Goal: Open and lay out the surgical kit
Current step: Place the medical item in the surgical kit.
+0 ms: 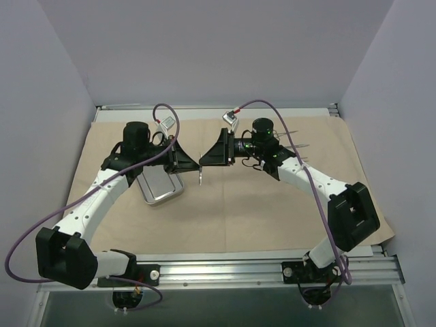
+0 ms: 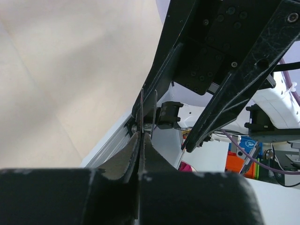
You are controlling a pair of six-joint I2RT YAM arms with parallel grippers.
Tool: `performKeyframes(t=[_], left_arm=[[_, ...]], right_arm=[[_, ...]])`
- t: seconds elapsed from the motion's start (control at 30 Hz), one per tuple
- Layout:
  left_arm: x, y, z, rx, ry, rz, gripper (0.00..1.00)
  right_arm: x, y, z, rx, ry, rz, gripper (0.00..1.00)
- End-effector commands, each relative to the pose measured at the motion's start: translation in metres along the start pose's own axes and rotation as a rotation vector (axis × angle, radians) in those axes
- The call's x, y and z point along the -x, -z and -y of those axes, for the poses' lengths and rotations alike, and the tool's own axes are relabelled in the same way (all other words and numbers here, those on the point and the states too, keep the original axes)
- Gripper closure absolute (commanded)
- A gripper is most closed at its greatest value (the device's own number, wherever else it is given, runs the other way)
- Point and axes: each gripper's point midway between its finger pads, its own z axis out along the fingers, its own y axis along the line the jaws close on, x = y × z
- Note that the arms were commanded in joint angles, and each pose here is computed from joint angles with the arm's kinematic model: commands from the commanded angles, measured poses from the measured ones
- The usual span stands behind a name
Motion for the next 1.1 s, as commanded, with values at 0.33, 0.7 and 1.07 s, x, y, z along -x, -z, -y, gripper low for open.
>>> performKeyframes(t=[0.33, 0.7, 1.07], left_arm=[[-0.007, 0.005, 0.037, -0.112, -0.073, 0.014, 0.98], [-0.014, 0.006, 0.036, -0.131, -0.067, 0.006, 0.98], [-0.018, 0.007, 0.039, -0.163, -0.074, -0.016, 0.98]], right_arm=[[-0.001, 0.011, -0.045, 0.171, 0.08, 0.012, 0.65], [0.0, 0.013, -0.052, 0.24, 0.06, 0.026, 0.71], [0.0, 0.01, -0.051, 0.262, 0.033, 0.032, 0.84]])
